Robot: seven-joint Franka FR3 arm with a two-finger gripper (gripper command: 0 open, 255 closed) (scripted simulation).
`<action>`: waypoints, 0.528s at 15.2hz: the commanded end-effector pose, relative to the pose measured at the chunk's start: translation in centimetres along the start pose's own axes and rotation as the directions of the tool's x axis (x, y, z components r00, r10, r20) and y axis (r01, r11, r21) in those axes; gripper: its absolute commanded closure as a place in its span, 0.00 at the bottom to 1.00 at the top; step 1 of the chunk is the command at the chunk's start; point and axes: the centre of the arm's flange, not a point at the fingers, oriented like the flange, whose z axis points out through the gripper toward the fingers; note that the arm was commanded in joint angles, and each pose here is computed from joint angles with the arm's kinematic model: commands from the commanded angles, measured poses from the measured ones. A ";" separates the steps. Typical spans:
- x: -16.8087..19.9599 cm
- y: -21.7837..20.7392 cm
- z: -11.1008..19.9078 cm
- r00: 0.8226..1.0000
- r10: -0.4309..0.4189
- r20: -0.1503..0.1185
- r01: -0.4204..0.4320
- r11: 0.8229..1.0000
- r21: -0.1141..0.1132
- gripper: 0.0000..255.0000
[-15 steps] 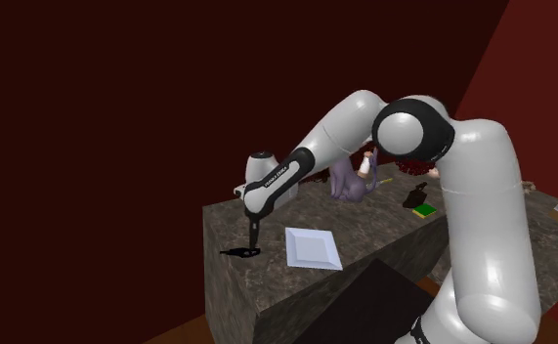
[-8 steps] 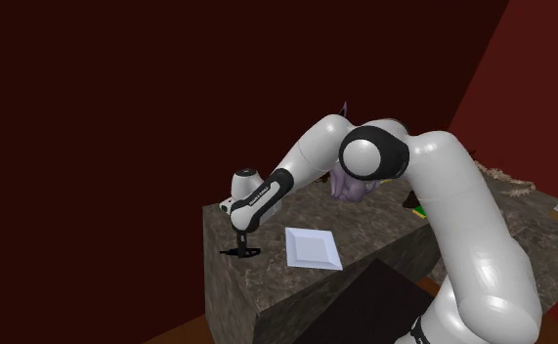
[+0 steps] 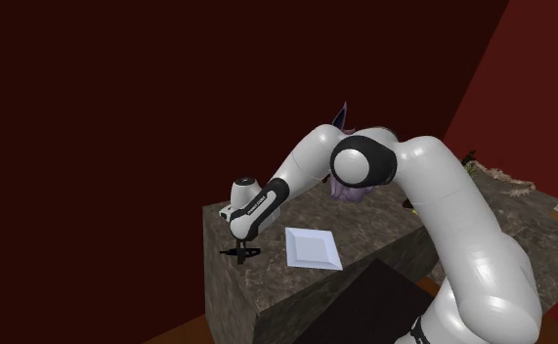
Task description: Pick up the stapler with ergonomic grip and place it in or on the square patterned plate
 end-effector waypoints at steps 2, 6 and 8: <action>0.0 0.0 0.1 1.000 0.000 0.000 0.000 1.000 0.000 0.00; 0.0 0.0 0.1 1.000 0.000 0.000 0.000 1.000 0.000 1.00; 0.0 0.0 0.1 1.000 0.000 0.000 0.000 1.000 0.000 1.00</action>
